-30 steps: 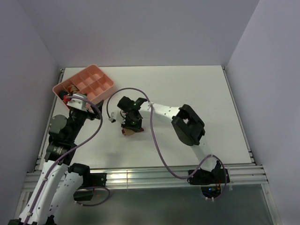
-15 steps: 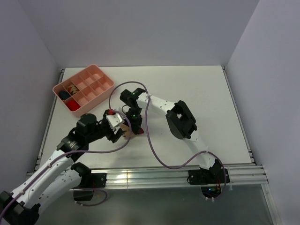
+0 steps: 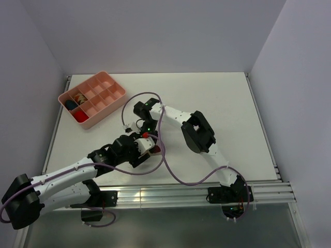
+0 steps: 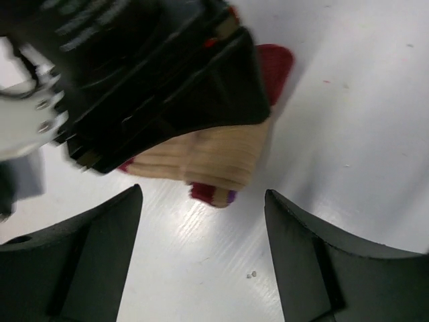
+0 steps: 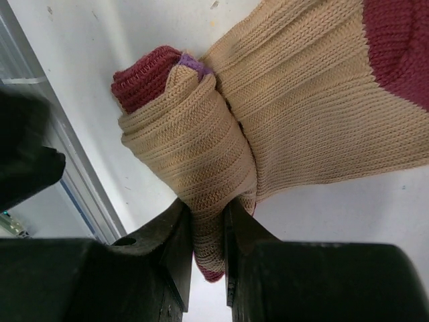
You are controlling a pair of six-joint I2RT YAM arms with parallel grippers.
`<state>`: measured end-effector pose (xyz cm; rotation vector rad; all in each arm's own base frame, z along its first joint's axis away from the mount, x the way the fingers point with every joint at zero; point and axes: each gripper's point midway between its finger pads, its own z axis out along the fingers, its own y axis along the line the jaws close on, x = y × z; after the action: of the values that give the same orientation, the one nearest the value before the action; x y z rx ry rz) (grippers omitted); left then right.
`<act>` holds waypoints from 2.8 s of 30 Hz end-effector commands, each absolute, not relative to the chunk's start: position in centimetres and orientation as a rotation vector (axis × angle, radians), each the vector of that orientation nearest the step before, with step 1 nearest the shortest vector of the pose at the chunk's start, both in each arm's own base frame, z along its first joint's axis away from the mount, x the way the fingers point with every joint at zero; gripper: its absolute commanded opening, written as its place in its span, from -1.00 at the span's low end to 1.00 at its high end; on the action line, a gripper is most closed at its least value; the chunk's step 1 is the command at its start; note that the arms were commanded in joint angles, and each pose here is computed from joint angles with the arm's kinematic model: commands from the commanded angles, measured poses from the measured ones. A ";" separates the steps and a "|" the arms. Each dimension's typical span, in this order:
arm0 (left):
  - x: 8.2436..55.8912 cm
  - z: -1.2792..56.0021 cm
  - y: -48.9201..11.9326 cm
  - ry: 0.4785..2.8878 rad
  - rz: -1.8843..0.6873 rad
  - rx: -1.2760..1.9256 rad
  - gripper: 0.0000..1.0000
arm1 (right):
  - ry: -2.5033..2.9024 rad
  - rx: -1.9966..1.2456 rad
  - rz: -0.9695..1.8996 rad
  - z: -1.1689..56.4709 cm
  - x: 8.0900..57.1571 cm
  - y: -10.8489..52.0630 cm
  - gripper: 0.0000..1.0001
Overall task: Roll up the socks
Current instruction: Roll the sock at the center of the board.
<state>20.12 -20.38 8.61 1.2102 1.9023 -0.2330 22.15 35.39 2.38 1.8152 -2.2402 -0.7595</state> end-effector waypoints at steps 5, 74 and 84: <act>23.7 16.2 -17.0 1.858 -0.273 0.302 0.06 | -2.241 1.765 -0.537 -2.7 21.7 32.7 -1.00; 31.4 4.1 -19.5 2.148 -0.821 -0.307 -0.99 | -2.500 1.832 -0.541 -0.9 23.8 33.5 -1.00; 33.1 5.0 -20.6 2.120 -0.837 -0.253 -0.99 | -2.455 1.864 -0.585 0.7 23.4 33.8 -1.00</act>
<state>30.85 -19.23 2.27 -0.3343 2.2222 -0.7922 22.46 34.77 2.55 1.7383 -2.4901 -0.7265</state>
